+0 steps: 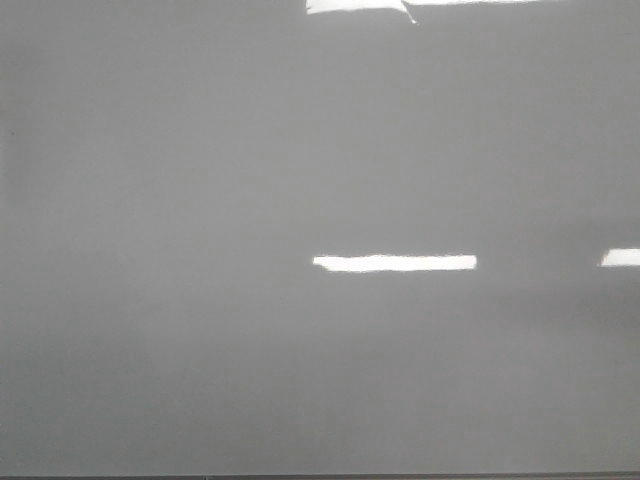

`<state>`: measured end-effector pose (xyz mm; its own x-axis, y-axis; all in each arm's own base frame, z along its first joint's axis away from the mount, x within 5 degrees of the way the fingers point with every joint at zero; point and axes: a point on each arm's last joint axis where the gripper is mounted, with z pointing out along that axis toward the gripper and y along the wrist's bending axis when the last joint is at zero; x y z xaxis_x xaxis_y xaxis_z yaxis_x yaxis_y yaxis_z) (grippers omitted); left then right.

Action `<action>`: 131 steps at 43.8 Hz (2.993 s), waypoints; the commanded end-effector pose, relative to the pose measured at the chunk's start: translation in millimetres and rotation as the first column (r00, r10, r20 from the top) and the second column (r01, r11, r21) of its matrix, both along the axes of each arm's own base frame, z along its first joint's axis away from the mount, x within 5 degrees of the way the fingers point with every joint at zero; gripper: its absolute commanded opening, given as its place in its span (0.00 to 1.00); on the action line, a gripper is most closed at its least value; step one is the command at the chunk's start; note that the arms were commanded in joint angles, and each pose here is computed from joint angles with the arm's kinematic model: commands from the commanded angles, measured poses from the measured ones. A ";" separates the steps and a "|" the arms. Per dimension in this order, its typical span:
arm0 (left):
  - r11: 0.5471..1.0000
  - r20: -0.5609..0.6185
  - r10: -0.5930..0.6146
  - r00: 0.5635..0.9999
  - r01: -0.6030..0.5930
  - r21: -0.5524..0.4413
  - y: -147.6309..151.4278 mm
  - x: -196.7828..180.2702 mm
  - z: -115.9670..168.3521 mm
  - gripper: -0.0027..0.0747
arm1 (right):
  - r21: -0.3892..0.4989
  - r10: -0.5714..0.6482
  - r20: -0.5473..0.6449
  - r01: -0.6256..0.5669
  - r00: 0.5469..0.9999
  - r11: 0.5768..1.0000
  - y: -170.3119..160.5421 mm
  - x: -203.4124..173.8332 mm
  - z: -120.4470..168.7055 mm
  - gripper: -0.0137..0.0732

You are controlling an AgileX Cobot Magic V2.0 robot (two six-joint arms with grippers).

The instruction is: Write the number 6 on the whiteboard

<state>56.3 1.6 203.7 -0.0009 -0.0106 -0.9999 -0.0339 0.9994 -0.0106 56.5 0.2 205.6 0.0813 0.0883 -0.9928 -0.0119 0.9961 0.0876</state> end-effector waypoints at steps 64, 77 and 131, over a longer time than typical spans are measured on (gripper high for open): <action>1.000 0.350 0.007 0.937 -0.015 0.022 -0.3 -25.7 109.3 0.01 | -0.018 0.014 0.107 -0.012 0.994 1.000 1.2 -22.0 94.9 0.08; 0.999 0.241 -0.012 0.971 0.000 0.047 -2.1 -25.2 184.1 0.01 | -0.022 0.031 -0.072 -0.032 0.997 0.999 2.9 -8.7 159.6 0.08; 0.999 -0.245 -0.041 0.969 0.043 0.002 -1.7 43.8 159.3 0.48 | -0.089 0.038 -0.511 -0.097 0.859 0.991 4.8 51.6 149.4 0.78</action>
<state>95.6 -0.2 350.9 -0.3125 0.0140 -0.9498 0.0103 0.9999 0.0114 104.9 5.6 341.6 -0.5065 -0.0173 -0.8621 -0.0602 0.9981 0.0154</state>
